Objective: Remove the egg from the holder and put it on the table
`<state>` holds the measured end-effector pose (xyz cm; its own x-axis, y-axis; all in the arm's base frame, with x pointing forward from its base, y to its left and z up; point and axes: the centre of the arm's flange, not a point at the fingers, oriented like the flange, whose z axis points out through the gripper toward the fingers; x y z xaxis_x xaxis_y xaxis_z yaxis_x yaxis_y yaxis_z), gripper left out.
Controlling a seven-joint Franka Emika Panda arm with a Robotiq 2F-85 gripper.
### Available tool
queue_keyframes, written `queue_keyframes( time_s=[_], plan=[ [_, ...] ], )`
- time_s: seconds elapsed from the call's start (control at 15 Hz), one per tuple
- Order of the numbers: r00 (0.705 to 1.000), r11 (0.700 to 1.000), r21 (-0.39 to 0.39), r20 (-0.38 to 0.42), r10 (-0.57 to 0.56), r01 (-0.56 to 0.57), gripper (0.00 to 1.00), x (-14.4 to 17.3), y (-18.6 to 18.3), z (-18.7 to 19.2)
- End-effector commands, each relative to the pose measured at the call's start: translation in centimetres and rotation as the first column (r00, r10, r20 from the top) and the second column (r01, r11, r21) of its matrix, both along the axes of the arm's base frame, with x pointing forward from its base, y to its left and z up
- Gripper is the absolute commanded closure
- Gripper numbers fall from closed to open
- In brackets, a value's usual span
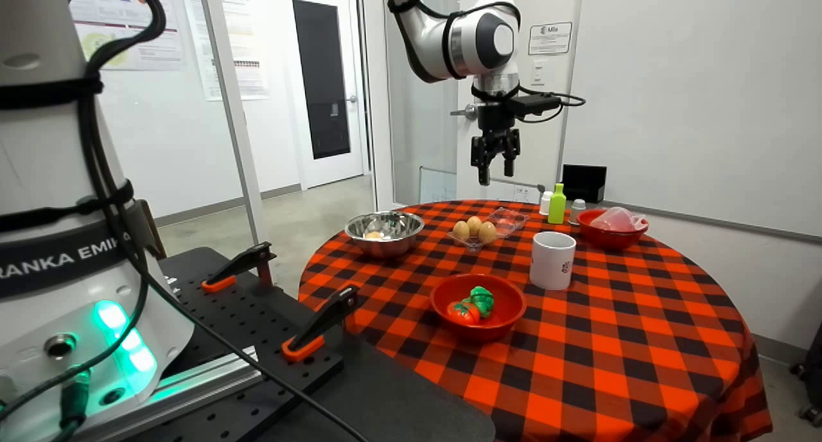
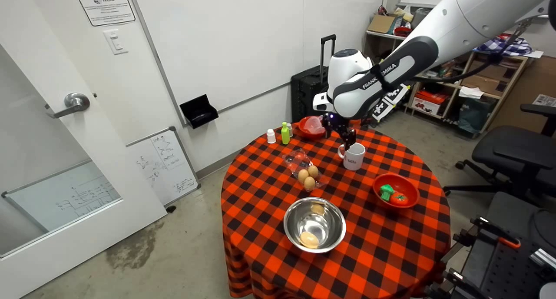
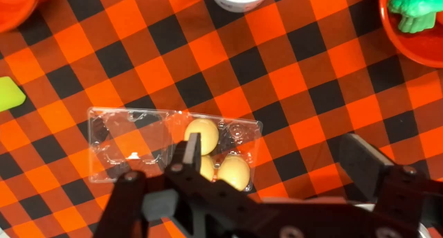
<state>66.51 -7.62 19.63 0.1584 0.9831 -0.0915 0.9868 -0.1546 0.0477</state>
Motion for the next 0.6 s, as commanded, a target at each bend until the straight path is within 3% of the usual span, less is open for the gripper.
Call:
queue_keyframes(
  time_s=[0.0, 0.53],
  plan=[
    [0.999, 0.999, 0.027, -0.023, 0.028, -0.027, 0.00, 4.1, 0.2, -2.0],
    [0.995, 0.998, 0.045, -0.081, 0.053, -0.049, 0.00, 7.8, 0.9, -6.0]
  ],
)
